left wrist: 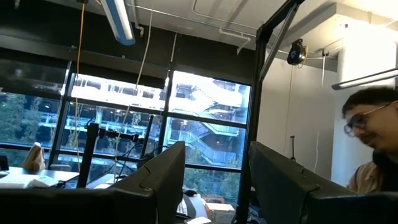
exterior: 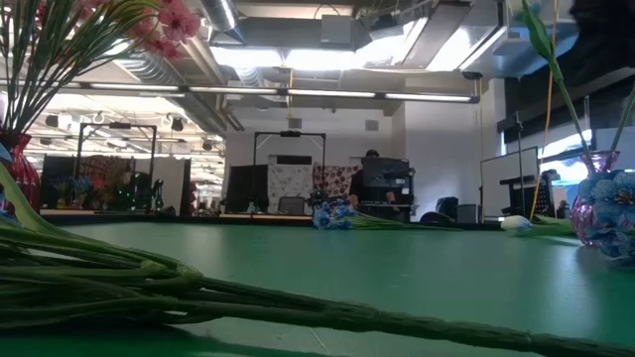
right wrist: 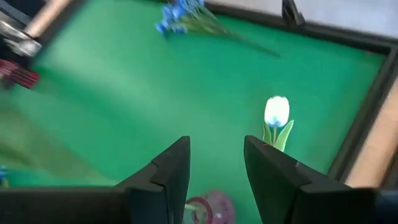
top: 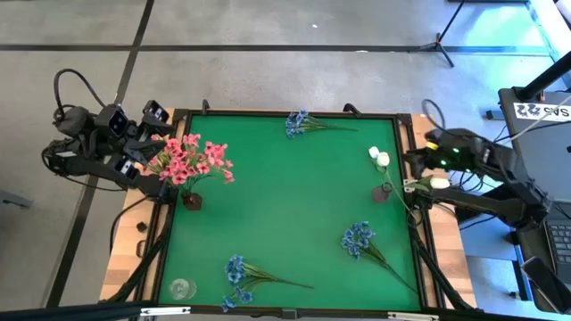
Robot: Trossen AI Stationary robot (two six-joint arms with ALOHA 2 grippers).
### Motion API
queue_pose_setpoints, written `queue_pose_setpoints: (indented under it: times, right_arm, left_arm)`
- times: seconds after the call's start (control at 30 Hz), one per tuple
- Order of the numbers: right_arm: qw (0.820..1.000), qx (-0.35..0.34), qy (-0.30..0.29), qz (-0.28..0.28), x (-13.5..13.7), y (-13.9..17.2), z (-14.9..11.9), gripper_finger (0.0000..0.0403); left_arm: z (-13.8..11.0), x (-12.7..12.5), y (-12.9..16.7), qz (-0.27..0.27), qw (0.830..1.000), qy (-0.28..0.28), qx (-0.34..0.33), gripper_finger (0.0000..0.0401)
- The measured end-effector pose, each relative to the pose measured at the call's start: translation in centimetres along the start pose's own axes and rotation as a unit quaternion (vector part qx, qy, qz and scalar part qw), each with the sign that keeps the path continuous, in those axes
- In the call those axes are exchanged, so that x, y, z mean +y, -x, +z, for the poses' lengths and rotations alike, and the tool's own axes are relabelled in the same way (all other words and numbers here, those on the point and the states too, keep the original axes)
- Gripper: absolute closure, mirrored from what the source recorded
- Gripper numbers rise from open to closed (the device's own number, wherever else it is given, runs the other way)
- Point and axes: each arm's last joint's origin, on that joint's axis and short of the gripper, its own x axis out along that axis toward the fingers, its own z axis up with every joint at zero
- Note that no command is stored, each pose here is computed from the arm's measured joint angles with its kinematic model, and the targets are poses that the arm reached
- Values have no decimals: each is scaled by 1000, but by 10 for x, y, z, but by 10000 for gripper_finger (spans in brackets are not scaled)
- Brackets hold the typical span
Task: Sort flowers into vase by color
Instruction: Put the white flower into the violet vase
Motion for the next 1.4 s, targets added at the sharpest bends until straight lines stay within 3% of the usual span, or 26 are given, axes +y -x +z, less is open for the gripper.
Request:
queue_pose_setpoints:
  times: [0.27,0.47,0.67,0.8,0.9,1.1,1.4]
  right_arm:
    - [995,45,-29,-89,30,-31,49,251]
    - [988,77,-91,-103,37,-49,90,251]
    - [979,74,-158,-108,29,-59,135,251]
    - [965,140,-194,-110,4,-87,153,251]
    - [949,209,-188,-144,-19,-112,156,251]
    - [924,303,-147,-182,-35,-156,151,251]
    - [888,410,-98,-184,-35,-212,88,237]
  left_arm:
    - [0,0,0,0,999,43,0,227]
    - [2,0,2,-1,995,104,-4,227]
    - [1,0,2,0,994,105,-1,227]
    - [1,0,2,0,994,105,-1,227]
    - [1,0,2,0,995,100,-1,227]
    - [1,0,2,0,996,93,0,227]
    - [-4,1,2,6,995,92,22,227]
